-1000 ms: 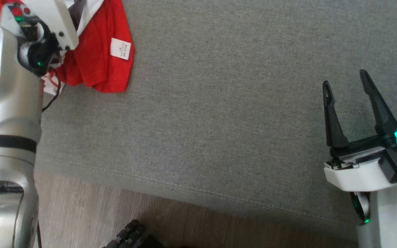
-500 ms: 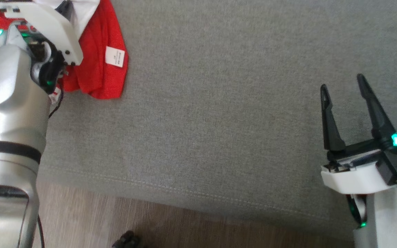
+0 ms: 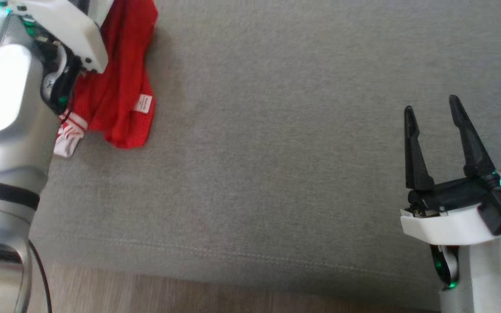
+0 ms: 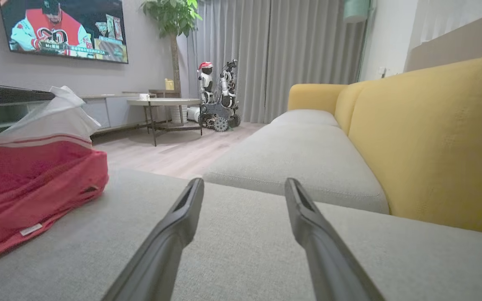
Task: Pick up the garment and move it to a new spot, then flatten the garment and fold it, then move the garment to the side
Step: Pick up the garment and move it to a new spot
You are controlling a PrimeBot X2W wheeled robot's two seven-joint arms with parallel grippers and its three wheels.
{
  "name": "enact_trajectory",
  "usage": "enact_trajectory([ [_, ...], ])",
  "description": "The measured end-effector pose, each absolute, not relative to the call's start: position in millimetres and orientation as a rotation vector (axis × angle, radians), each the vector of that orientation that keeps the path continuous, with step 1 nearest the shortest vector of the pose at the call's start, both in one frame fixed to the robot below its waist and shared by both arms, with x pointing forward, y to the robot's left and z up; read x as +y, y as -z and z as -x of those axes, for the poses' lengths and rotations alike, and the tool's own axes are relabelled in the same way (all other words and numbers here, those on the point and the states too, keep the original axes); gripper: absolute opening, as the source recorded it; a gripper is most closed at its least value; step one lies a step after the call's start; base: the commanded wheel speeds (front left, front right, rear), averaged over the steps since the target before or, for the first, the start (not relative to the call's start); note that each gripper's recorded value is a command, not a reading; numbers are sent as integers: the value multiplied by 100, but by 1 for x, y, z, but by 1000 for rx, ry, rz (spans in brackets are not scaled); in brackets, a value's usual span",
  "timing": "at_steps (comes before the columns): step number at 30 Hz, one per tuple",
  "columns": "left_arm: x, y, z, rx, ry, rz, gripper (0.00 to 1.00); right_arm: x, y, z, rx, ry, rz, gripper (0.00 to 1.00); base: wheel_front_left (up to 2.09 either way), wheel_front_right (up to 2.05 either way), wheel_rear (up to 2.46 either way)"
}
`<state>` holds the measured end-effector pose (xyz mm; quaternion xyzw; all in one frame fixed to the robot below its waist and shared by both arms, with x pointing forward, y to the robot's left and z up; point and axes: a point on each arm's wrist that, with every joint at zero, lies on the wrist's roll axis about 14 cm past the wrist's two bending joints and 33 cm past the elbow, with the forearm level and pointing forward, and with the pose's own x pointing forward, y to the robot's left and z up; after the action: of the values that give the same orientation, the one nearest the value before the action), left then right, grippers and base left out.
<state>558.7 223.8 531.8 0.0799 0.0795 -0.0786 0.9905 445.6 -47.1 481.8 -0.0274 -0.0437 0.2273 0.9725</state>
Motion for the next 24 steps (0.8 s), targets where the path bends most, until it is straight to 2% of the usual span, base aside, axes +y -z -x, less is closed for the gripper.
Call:
enact_trajectory([
  [6,149,-579,-560,-7,345,-180,0,-78,-502,-430,-116,-370,32,100,0,0,0],
  [15,6,-616,-541,-149,664,-134,0,-129,-533,-412,-181,-222,26,100,0,0,0],
  [24,-122,-594,-510,-155,940,-66,0,-181,-526,-398,-144,-68,56,100,0,0,0],
])
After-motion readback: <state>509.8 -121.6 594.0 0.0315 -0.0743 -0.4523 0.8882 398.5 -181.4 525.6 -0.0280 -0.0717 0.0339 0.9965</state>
